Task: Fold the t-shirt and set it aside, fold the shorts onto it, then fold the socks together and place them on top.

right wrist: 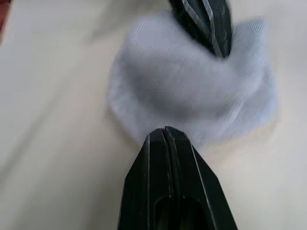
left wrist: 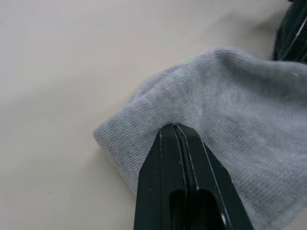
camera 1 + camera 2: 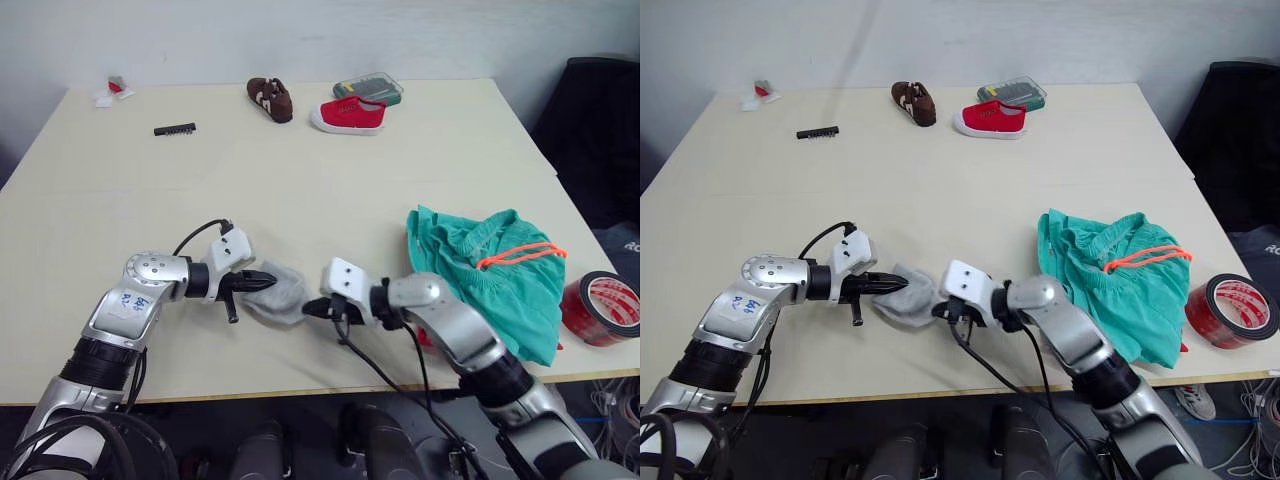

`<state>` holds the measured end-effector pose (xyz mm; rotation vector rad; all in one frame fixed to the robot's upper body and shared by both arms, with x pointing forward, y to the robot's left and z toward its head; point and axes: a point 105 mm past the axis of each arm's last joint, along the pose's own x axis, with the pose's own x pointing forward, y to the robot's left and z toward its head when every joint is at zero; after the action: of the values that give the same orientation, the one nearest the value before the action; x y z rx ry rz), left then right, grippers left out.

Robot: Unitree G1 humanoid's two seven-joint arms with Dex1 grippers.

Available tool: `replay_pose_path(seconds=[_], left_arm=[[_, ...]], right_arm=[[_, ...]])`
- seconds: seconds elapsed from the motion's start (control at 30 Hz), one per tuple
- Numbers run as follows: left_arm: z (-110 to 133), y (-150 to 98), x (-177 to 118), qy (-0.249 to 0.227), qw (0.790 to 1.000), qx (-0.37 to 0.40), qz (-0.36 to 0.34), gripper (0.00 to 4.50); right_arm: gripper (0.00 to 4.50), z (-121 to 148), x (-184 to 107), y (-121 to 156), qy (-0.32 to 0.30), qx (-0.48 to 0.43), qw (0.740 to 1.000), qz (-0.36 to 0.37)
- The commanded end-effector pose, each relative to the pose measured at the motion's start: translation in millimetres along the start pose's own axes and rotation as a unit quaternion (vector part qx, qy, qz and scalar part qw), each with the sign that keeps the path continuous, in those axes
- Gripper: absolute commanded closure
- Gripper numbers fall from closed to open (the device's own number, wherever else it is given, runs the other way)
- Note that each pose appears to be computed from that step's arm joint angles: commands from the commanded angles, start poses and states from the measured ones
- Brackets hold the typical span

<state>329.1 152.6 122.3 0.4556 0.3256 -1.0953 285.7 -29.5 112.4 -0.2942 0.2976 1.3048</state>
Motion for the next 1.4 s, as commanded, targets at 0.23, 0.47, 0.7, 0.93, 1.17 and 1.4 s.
replay_pose_path(seconds=[0.23,0.47,0.7,0.93,1.17,1.4], left_arm=[[-15.3,-0.6,-6.6,0.023,1.0,-0.005,0.006,4.5],[-17.1,-2.6,-8.3,0.026,1.0,-0.006,0.012,4.5],[-15.5,0.4,-14.1,0.02,0.999,-0.015,0.036,4.5],[-18.1,-0.8,-16.8,0.017,0.998,-0.022,0.05,4.5],[-18.9,-3.5,-15.6,0.011,0.998,-0.026,0.057,4.5],[-10.7,9.3,-20.4,-0.026,0.995,-0.029,0.091,4.5]], right_arm=[[3.2,-3.5,-20.0,3.6,-0.031,0.311,0.95,0.008],[0.74,-0.5,2.0,7.2,-0.041,0.433,0.9,0.046],[0.03,2.2,36.0,-0.5,-0.01,0.451,0.892,0.035],[0.03,13.6,65.2,-11.4,-0.008,0.475,0.879,0.029],[0.94,12.2,77.6,-32.3,-0.022,0.488,0.872,-0.012],[3.52,20.0,73.8,-34.4,-0.031,0.379,0.924,-0.034]])
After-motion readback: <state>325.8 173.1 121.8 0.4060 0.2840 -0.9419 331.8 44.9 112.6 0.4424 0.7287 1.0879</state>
